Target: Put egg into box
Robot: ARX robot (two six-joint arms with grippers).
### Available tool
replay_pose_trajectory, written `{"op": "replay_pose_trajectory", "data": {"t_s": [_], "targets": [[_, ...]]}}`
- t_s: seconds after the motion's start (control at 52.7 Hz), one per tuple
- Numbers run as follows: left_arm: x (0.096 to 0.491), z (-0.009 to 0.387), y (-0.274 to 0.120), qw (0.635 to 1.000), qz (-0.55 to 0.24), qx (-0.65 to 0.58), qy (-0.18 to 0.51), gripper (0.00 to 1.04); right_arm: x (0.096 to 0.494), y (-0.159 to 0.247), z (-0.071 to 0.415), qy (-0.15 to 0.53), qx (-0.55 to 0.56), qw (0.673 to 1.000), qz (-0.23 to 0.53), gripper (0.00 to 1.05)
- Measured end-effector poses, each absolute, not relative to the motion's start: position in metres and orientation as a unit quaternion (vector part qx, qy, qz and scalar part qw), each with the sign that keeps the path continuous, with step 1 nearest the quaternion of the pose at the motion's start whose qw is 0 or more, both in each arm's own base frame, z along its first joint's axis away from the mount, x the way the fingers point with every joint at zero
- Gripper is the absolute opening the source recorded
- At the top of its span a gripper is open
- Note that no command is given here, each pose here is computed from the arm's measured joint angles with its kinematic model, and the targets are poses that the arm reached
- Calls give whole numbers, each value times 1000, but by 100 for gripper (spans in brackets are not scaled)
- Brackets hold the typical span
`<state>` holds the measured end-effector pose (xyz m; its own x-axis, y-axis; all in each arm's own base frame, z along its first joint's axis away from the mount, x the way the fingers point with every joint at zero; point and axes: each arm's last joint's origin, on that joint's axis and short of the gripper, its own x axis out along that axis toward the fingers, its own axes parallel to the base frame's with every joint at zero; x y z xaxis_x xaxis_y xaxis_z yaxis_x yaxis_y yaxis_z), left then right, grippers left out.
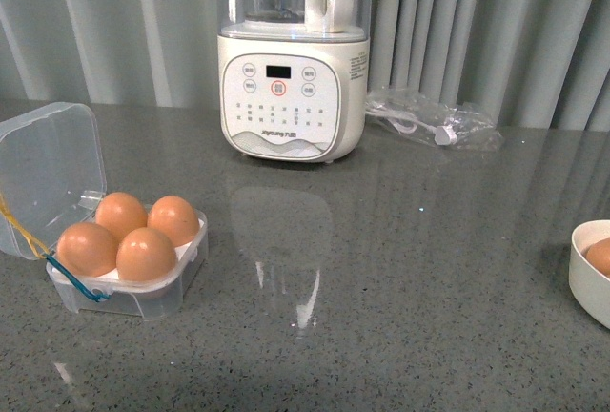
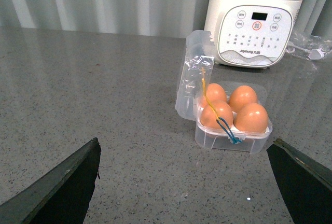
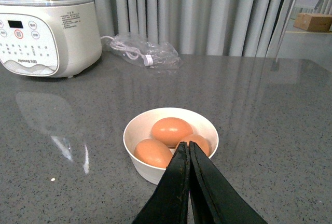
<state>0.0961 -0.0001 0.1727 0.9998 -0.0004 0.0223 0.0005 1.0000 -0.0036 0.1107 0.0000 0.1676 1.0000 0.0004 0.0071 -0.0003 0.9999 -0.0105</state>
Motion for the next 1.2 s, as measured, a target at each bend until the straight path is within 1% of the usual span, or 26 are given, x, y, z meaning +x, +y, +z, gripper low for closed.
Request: {"op": "replay_pose_trajectory", "data": {"t_s": [0.133,0.228,0.304,0.456,0.513,0.532,0.589,0.722,0.759,0.854,0.892,0.93,1.006,1.044,1.082,1.101,1.139,1.196], "targets": [[96,173,0,1000,0,-2,-11,98,108,0,167,-3,-5,1000,0,3],[96,173,0,1000,0,-2,-11,98,101,0,162,15,-5,1000,0,3],[96,173,0,1000,0,-2,-11,98,98,0,165,-1,-5,1000,0,3],[96,173,0,1000,0,-2,-12,98,98,0,165,0,-5,1000,0,3],[96,173,0,1000,0,-2,-12,98,98,0,165,0,-5,1000,0,13],[96,173,0,1000,0,-2,-12,98,98,0,165,0,-5,1000,0,18],[96,173,0,1000,0,-2,-12,98,98,0,165,0,-5,1000,0,29],[96,173,0,1000,0,-2,-12,98,98,0,165,0,-5,1000,0,61],[96,173,0,1000,0,-2,-12,98,98,0,165,0,-5,1000,0,68],[96,173,0,1000,0,-2,-12,98,98,0,165,0,-5,1000,0,91],[96,173,0,1000,0,-2,-12,98,98,0,165,0,-5,1000,0,98],[96,173,0,1000,0,-2,-12,98,98,0,165,0,-4,1000,0,99],[96,173,0,1000,0,-2,-12,98,98,0,165,0,-4,1000,0,97],[97,171,0,1000,13,-8,5,98,98,0,165,0,-4,1000,0,97],[97,169,-1,994,71,-34,77,98,98,0,165,0,-4,1000,0,97],[97,169,-2,992,74,-33,97,98,98,0,165,0,-4,1000,0,97],[98,169,-2,975,139,-41,166,98,98,0,165,0,-4,1000,0,97],[99,166,-4,961,181,-32,209,98,98,0,165,0,-4,1000,0,97]]}}
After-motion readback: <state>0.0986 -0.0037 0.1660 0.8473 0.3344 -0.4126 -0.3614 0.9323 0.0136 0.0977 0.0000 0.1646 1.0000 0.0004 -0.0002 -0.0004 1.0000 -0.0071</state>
